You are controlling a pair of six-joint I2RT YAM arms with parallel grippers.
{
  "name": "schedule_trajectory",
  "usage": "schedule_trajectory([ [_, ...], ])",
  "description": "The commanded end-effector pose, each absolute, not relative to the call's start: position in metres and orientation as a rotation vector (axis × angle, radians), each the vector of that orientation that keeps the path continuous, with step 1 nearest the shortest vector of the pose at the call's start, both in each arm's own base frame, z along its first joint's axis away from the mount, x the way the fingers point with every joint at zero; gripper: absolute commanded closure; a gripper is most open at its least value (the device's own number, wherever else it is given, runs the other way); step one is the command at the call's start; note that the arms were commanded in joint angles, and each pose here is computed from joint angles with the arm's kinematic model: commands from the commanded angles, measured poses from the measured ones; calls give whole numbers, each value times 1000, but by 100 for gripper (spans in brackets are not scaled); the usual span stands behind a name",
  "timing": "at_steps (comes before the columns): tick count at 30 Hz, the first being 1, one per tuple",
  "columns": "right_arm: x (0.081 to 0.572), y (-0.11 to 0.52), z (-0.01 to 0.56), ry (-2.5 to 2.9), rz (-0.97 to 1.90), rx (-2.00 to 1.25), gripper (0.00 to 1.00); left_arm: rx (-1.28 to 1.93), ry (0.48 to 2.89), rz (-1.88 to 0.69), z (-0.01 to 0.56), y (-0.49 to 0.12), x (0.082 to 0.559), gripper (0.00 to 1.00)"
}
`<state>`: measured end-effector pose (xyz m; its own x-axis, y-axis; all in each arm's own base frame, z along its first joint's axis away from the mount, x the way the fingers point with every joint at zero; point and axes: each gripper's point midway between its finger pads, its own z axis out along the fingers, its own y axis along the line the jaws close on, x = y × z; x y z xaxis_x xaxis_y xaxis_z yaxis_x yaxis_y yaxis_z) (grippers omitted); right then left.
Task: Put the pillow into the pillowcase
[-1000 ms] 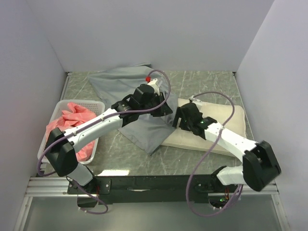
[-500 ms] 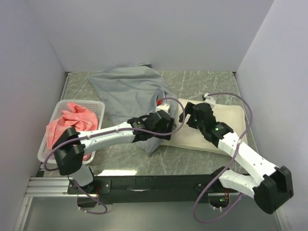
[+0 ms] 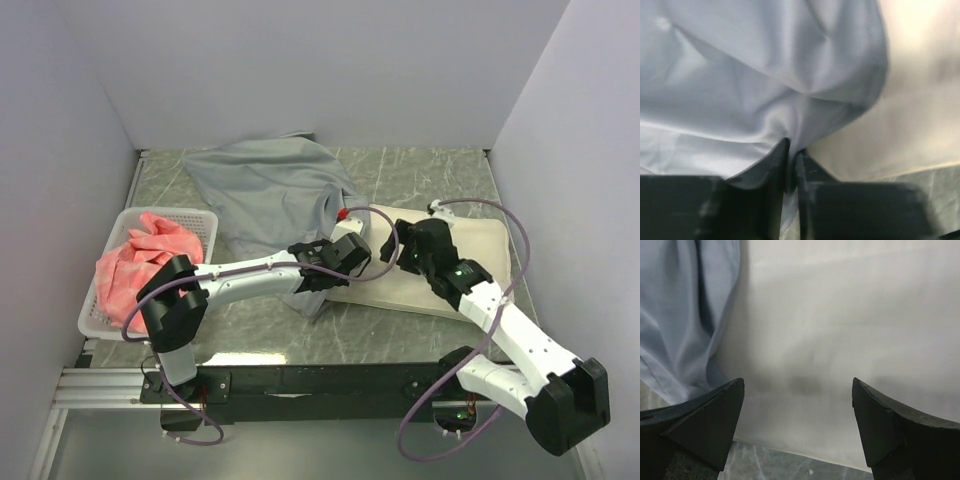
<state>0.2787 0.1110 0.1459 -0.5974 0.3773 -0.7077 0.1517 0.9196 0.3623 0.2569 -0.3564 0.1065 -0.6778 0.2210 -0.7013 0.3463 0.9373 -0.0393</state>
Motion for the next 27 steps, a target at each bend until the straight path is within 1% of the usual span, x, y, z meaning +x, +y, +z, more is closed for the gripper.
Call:
schedule_trajectory([
  [1,278,127,126,2279,387,245,6,326,2280,-200,143,-347,266,96],
  [4,280,128,124,2280,384,234,4,317,2270,-245,158,-343,262,97],
  [6,283,131,122,2296,382,208,2,306,2268,-283,163,-343,262,99],
  [10,289,144,109,2350,397,104,0,322,2255,-506,187,-360,255,99],
  [11,290,147,95,2393,391,91,0,321,2240,-565,195,-367,255,99],
  [13,293,159,88,2426,427,48,0,341,2227,-667,209,-378,250,99],
  [14,294,162,77,2456,423,42,0,342,2223,-698,213,-382,249,99],
  [16,300,173,75,2456,471,33,1,347,2213,-760,222,-389,246,99],
  [18,305,180,70,2472,499,38,29,362,2220,-834,222,-397,239,99],
  [19,311,185,75,2464,523,51,50,367,2220,-859,223,-397,234,99],
  [20,310,190,76,2479,552,51,94,369,2225,-901,223,-400,229,99],
  [21,310,193,81,2477,576,59,100,367,2227,-919,217,-399,226,99],
  [25,307,198,138,2343,707,171,100,366,2226,-980,213,-394,214,99],
  [26,305,194,168,2257,729,188,100,370,2227,-981,212,-393,213,99],
  [27,302,191,182,2225,743,224,100,372,2234,-973,208,-391,212,99],
])
